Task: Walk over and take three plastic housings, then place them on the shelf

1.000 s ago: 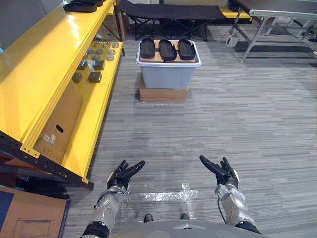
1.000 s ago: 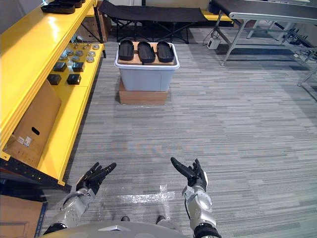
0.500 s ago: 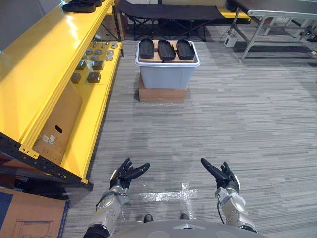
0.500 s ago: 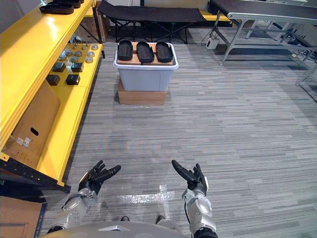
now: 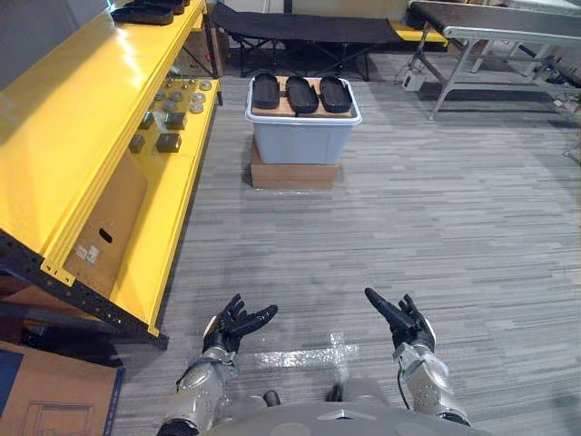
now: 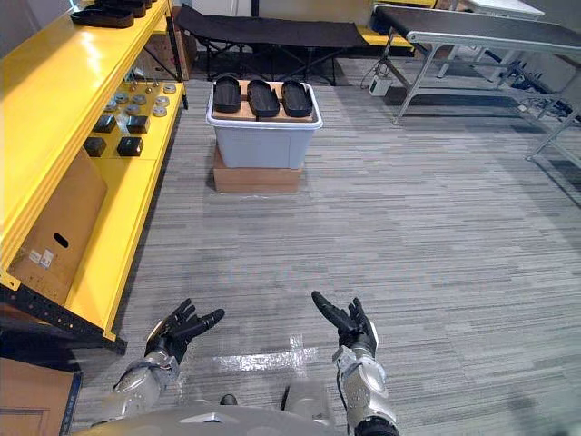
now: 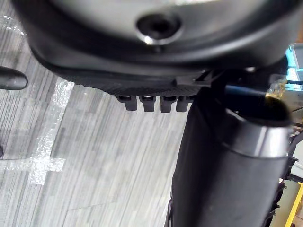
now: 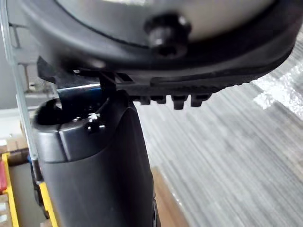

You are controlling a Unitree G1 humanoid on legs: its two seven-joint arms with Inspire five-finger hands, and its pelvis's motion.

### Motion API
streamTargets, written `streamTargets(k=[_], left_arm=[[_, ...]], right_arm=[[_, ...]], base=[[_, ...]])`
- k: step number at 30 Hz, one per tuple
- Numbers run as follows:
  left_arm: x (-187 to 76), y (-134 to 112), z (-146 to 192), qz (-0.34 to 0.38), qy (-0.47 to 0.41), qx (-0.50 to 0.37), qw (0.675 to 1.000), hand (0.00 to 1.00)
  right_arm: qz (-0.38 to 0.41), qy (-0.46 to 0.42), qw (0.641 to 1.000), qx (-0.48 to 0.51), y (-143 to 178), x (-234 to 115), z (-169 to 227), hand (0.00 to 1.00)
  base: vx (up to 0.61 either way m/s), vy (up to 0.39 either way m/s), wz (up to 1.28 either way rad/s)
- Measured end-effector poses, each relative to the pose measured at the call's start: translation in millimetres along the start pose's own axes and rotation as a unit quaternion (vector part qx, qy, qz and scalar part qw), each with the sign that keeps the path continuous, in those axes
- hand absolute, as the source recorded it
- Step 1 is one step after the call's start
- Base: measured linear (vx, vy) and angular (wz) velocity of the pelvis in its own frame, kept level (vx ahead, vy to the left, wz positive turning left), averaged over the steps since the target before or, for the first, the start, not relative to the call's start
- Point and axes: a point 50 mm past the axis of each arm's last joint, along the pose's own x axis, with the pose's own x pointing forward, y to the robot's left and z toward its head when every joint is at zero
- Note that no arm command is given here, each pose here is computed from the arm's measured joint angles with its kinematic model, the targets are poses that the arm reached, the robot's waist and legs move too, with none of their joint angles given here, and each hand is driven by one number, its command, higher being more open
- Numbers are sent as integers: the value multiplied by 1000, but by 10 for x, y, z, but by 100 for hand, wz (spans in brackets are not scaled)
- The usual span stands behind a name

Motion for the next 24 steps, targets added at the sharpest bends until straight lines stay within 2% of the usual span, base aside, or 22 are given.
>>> streamTargets(k=[9, 15, 20, 24], left_arm=[[-7, 12, -31, -6, 16, 10, 1000, 100], [-22, -57, -132, -13, 27, -2, 1000, 100], [-12, -122, -208, -16, 35, -26, 999, 100], [45, -208, -30, -43, -3, -22, 999, 100]], right_arm=[[-22, 27, 999, -14, -201, -143, -187, 100], [-36, 33, 999, -7, -291, -195, -234, 100], [-24, 24, 999, -14, -261, -140, -151, 100], [8, -6, 999, -41, -78, -11, 50, 100]], base=[[164, -2, 15], [439, -242, 23], [578, -253, 0], [524, -112, -57]])
